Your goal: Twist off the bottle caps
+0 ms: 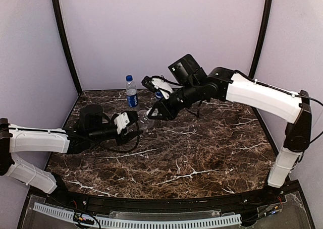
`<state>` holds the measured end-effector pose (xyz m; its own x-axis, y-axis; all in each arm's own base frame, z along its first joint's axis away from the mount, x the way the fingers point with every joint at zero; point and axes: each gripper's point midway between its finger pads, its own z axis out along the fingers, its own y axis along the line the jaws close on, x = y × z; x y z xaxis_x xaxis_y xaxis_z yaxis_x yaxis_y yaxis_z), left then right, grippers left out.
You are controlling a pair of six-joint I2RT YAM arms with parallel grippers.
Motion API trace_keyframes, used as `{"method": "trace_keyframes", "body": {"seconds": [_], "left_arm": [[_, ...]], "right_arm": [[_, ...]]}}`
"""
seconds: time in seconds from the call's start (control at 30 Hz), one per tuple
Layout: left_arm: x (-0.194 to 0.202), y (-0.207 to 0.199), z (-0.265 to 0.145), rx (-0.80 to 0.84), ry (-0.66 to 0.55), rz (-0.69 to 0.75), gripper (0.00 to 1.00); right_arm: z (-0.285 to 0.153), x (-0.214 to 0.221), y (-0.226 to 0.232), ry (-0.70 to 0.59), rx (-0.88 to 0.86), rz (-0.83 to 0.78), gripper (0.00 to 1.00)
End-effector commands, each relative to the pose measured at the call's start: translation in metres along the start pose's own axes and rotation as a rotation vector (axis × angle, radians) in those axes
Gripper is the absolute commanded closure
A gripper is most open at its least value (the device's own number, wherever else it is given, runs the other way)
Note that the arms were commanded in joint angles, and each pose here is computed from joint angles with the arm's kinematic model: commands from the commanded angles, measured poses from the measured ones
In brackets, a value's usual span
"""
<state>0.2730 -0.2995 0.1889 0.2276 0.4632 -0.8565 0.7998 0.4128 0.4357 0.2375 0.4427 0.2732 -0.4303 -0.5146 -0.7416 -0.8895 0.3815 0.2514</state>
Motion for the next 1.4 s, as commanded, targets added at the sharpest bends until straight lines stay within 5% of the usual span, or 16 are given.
{"method": "trace_keyframes", "body": {"seconds": [0.0,0.27,0.63,0.8,0.97,1.13,1.37], "left_arm": [[-0.013,-0.054,-0.011,0.289,-0.081,-0.027,0.5],[-0.01,-0.096,-0.03,0.545,-0.079,-0.048,0.51],[-0.008,-0.099,-0.032,0.557,-0.081,-0.044,0.52],[-0.008,-0.095,-0.031,0.524,-0.086,-0.037,0.52],[-0.008,-0.081,-0.025,0.437,-0.075,-0.041,0.52],[-0.006,-0.055,-0.015,0.277,-0.059,-0.048,0.52],[-0.007,-0.008,-0.007,0.019,-0.049,-0.037,0.52]], "right_arm": [[-0.001,0.021,0.05,0.009,-0.056,-0.56,1.0],[0.001,0.069,0.072,0.04,-0.075,-1.326,1.0],[0.01,0.059,0.056,0.063,0.099,-1.651,0.99],[0.007,0.052,0.055,0.02,0.154,-1.609,0.43],[-0.008,0.042,0.053,-0.044,0.224,-1.515,0.03],[-0.041,0.022,0.067,-0.201,0.222,-1.313,0.01],[-0.076,-0.012,0.052,-0.355,0.059,-0.61,0.01]]}}
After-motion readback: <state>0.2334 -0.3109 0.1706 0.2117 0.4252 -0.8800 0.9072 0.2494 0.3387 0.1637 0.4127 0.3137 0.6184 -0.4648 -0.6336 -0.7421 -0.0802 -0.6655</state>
